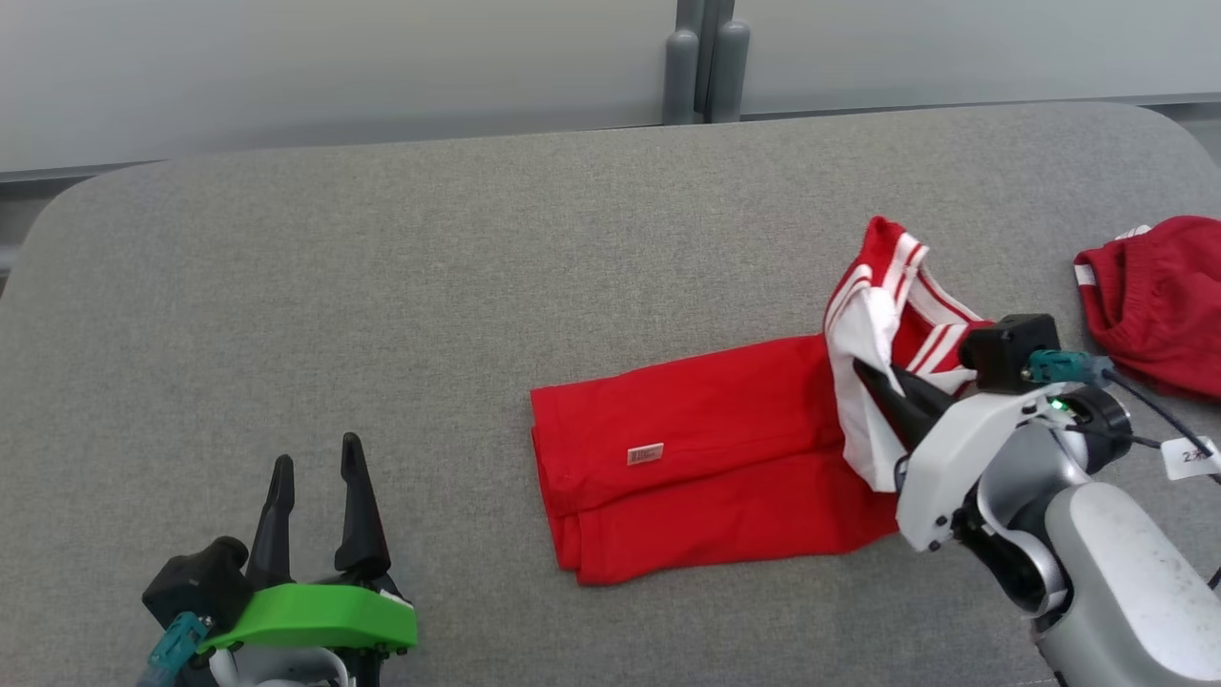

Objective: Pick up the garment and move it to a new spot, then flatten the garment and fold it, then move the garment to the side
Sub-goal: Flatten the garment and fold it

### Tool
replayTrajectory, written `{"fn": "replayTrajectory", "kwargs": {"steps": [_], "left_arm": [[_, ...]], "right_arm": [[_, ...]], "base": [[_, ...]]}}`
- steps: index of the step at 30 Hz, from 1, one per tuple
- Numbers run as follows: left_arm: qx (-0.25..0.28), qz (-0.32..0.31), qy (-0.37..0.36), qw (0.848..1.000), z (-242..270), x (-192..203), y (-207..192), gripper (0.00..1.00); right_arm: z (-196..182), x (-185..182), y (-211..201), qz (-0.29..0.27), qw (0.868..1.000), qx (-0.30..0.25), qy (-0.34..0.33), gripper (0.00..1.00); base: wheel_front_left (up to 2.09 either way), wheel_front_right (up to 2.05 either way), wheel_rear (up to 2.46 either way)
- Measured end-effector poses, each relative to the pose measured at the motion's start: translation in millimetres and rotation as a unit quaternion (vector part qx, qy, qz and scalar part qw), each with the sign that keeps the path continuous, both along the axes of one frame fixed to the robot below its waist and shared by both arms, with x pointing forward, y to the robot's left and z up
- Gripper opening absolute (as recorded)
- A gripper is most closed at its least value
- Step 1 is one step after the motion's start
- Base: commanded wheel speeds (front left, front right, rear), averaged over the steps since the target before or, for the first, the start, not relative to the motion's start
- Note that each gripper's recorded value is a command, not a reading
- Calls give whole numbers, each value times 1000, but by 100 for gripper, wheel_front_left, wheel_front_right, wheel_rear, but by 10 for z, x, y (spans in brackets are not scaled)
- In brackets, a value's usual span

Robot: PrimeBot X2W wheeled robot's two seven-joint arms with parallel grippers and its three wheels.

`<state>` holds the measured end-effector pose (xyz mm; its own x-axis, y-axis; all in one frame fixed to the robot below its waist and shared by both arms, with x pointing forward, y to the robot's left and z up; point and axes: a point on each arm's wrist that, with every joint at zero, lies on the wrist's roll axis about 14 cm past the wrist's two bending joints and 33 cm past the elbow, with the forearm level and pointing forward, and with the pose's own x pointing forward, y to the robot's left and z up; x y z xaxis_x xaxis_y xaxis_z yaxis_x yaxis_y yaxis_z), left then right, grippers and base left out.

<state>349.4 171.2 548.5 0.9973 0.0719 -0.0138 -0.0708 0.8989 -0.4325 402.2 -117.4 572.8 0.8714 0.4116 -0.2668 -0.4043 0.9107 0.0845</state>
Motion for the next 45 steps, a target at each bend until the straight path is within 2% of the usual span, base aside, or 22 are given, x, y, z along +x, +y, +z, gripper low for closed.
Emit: {"fn": "replayTrajectory", "kwargs": {"steps": [10,21,36,45], "left_arm": [[-2,10,-8,1000,55,-86,63,100],[-4,25,-6,1000,44,-199,138,100],[-11,41,-6,999,43,-320,210,100],[-11,43,-8,999,55,-360,216,100]], "right_arm": [[-19,-258,842,98,995,24,11,0],[-253,-248,1419,143,989,25,42,0],[-675,-279,1754,186,978,-31,85,0],[-670,-370,1935,214,972,-19,91,0]], "base": [[0,0,0],[0,0,0],[0,0,0],[0,0,0]]}}
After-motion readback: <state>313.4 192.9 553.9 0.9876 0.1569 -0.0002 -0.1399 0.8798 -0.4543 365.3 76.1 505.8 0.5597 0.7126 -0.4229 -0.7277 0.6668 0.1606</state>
